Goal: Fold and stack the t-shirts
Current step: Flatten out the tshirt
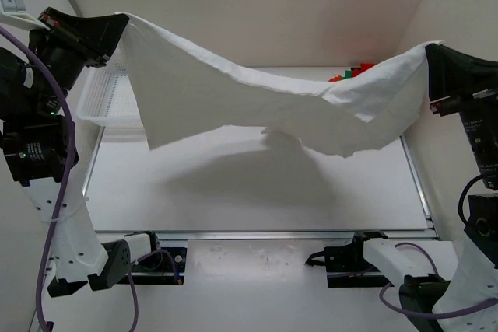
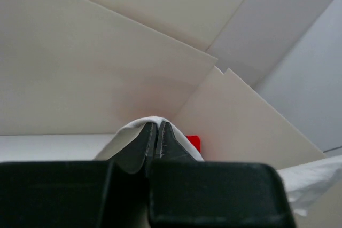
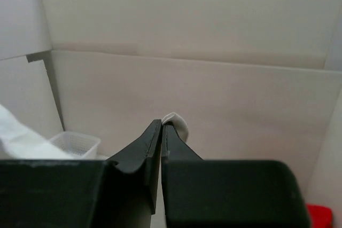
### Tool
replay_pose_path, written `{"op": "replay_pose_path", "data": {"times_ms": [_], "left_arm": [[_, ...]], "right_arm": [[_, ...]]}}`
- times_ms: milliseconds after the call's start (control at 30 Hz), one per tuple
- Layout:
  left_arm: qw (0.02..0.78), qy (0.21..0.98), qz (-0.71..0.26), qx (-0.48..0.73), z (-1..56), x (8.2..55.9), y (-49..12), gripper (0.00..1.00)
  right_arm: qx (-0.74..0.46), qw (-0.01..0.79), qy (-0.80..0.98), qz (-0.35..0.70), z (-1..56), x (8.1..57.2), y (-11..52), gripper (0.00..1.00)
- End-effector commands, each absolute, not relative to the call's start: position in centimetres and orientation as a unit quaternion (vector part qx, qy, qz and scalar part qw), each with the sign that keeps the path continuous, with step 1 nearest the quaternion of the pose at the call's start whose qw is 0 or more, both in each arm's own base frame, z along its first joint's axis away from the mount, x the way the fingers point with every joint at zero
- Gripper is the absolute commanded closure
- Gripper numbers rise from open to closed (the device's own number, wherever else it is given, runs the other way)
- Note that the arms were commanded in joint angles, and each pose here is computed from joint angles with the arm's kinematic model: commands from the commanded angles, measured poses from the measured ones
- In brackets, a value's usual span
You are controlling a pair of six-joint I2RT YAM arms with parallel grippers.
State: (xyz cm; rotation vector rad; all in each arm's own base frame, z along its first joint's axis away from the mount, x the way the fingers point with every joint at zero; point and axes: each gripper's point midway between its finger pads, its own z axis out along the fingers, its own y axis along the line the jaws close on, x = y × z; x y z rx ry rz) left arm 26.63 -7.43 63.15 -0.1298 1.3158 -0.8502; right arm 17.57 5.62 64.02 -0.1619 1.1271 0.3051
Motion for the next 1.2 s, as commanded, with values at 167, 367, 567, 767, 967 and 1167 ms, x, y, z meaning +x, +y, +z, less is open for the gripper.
{"op": "replay_pose_path", "data": {"times_ms": [167, 367, 567, 767, 967, 1167], "left_arm": [[0.543, 0.737, -0.376, -0.144, 44.5, 39.3, -5.2, 1.00], [0.523, 0.756, -0.365, -0.146, 40.6, 47.2, -3.4, 1.00], [0.571, 0.672, -0.466, -0.075, 52.8, 48.3, -3.4, 1.00], [0.626, 0.596, -0.501, -0.046, 60.7, 41.0, -0.8, 1.00], [0.587, 0.657, -0.467, -0.073, 53.9, 40.5, -2.8, 1.00], [0.510, 0.706, -0.468, -0.150, 38.9, 36.7, -3.6, 1.00]], "right_arm": [[-0.104, 0.729, 0.663, 0.131, 53.1, 34.7, 7.4, 1.00], [-0.126, 0.719, 0.677, 0.098, 52.1, 44.2, 7.6, 1.00], [-0.129, 0.788, 0.591, 0.118, 59.5, 46.6, 6.4, 1.00], [-0.134, 0.811, 0.554, 0.131, 62.8, 41.5, 3.3, 1.00], [-0.132, 0.759, 0.622, 0.140, 56.0, 41.9, 3.5, 1.00], [-0.106, 0.684, 0.709, 0.137, 44.0, 38.6, 6.0, 1.00]]}}
